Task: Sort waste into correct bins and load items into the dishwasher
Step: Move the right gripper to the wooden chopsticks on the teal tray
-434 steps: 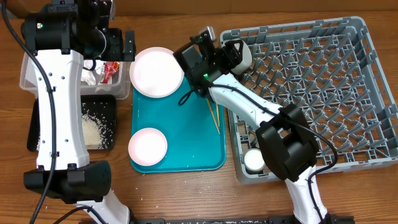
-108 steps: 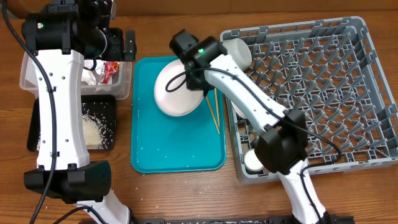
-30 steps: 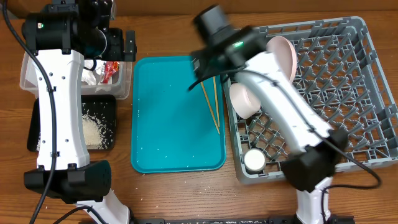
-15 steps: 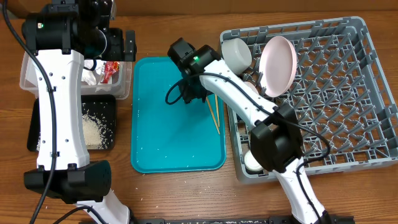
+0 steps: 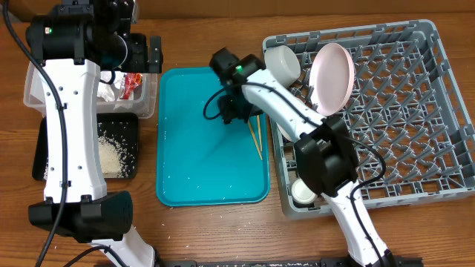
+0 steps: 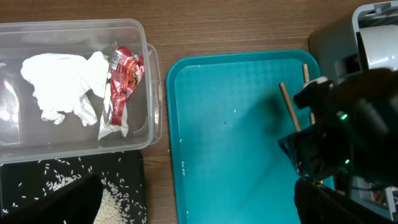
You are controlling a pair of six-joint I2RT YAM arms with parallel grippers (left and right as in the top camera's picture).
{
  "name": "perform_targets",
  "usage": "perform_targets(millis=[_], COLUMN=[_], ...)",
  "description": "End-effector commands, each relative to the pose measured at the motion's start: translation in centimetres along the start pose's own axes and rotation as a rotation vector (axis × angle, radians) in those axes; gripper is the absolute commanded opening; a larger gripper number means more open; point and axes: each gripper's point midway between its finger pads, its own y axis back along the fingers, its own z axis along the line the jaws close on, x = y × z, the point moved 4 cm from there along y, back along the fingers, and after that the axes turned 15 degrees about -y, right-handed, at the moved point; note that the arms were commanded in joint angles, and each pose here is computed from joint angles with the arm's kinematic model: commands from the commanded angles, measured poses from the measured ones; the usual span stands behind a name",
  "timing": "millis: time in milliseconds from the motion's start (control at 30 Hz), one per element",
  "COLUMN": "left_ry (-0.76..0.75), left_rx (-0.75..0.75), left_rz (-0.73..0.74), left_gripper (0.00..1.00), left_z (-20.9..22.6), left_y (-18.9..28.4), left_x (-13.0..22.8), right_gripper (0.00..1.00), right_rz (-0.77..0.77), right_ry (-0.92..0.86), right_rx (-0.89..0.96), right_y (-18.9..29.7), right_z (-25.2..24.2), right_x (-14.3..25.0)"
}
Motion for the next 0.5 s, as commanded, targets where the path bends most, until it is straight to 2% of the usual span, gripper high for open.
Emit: perform_targets(millis=[0, 200, 467], left_ry=[-0.006, -0.007, -0.006], left_rx=[-0.004, -0.004, -0.004], left_rz=[-0.015, -0.015, -0.015], left_gripper=[1.00, 1.00, 1.00], left_z=[-0.2, -0.3, -0.2], left_y=[0.5, 0.5, 0.5], left_x=[-0.2, -0.3, -0.2], right_gripper=[0.65, 0.61, 0.44], right_rz=[0.023, 0.066, 0.140], right_ry=[-0.028, -0.018, -0.016], right_rx=[-0.013, -0.054, -0.082], right_y=[-0.5, -1.2, -1.4], right_z=[-1.3, -1.2, -1.0], right_x=[-0.5, 0.0, 1.4])
